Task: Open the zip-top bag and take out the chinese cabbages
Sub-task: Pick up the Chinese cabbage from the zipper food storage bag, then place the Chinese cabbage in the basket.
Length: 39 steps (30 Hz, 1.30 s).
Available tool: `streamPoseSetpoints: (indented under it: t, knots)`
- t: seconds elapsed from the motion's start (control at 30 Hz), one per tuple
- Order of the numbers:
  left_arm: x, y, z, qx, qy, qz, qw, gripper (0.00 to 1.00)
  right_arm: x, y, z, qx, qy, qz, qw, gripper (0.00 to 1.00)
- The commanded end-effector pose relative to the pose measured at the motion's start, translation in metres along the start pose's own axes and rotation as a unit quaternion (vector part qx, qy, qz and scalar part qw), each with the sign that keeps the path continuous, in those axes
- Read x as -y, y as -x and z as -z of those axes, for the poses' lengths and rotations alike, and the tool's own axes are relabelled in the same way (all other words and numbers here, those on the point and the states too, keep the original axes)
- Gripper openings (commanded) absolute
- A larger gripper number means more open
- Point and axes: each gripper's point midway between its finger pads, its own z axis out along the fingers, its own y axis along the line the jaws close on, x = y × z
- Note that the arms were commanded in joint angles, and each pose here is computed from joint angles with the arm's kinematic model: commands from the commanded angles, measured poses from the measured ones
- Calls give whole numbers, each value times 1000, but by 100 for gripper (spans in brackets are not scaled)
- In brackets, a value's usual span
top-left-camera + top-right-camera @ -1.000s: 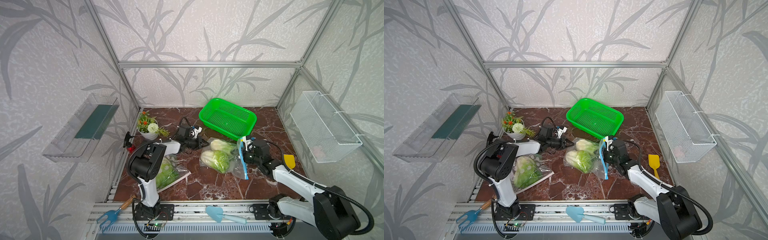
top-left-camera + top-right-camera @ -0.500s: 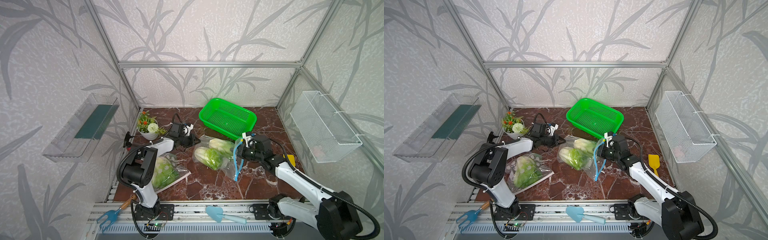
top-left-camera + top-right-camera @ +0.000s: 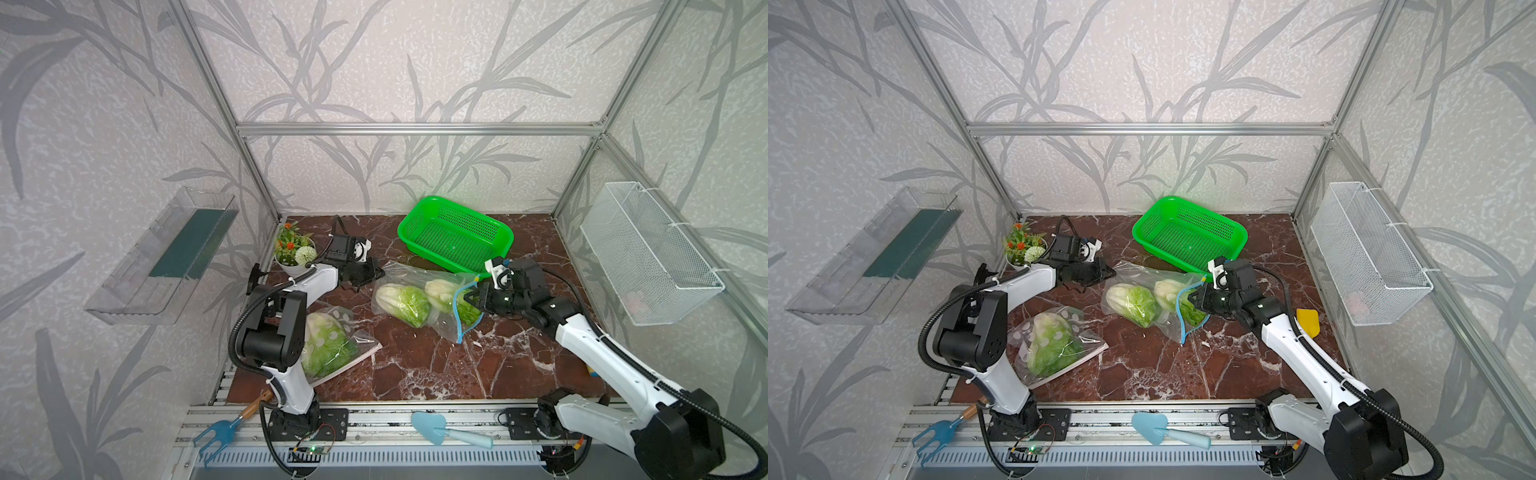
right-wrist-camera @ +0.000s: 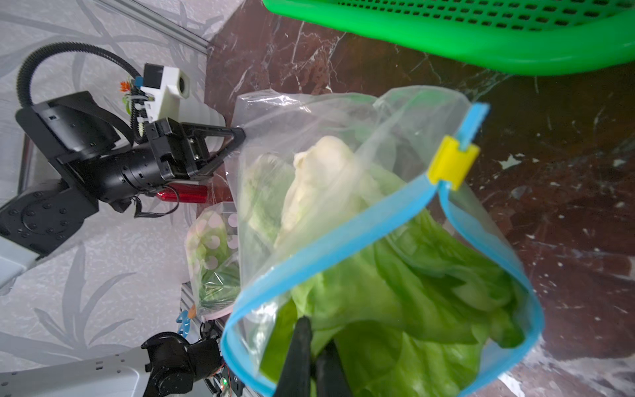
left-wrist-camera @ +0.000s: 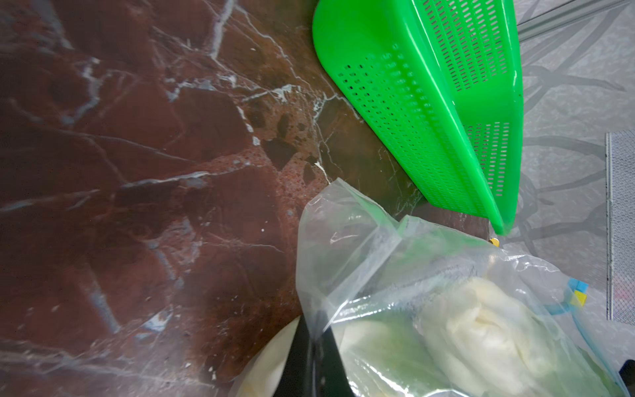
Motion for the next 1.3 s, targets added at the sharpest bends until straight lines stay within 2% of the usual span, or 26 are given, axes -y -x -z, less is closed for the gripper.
streamPoseSetpoints:
  t: [0.0, 0.17, 0.3, 0.4, 0.57, 0.8, 1.0, 1.1, 1.27]
  knots:
    - [-18, 4, 4, -1, 30, 5, 1000, 0, -20, 6, 25, 13, 5, 50, 999, 1]
    - [-18, 4, 4, -4, 26, 1, 1000, 0, -29, 11, 43, 22, -1, 81, 997, 0]
    - [-20, 6, 3, -9, 20, 1, 1000, 0, -31, 32, 70, 77, -16, 97, 992, 0]
    - [-21, 8, 5, -8, 17, 2, 1000, 0, -28, 46, 87, 94, -28, 99, 990, 0]
    - [-22, 9, 6, -9, 13, 1, 1000, 0, -30, 86, 99, 149, -45, 122, 980, 0]
    - [-21, 8, 6, -10, 11, -2, 1000, 0, -53, 165, 58, 162, -17, 163, 973, 0]
    - [-21, 9, 6, -10, 10, -8, 1000, 0, -32, 226, 4, 179, -38, 178, 967, 0]
    - [-22, 8, 6, -12, 9, -9, 1000, 0, -16, 248, -35, 173, -32, 178, 968, 0]
    - [-22, 9, 7, -10, 9, -13, 1000, 0, -11, 264, -86, 144, 33, 178, 973, 0]
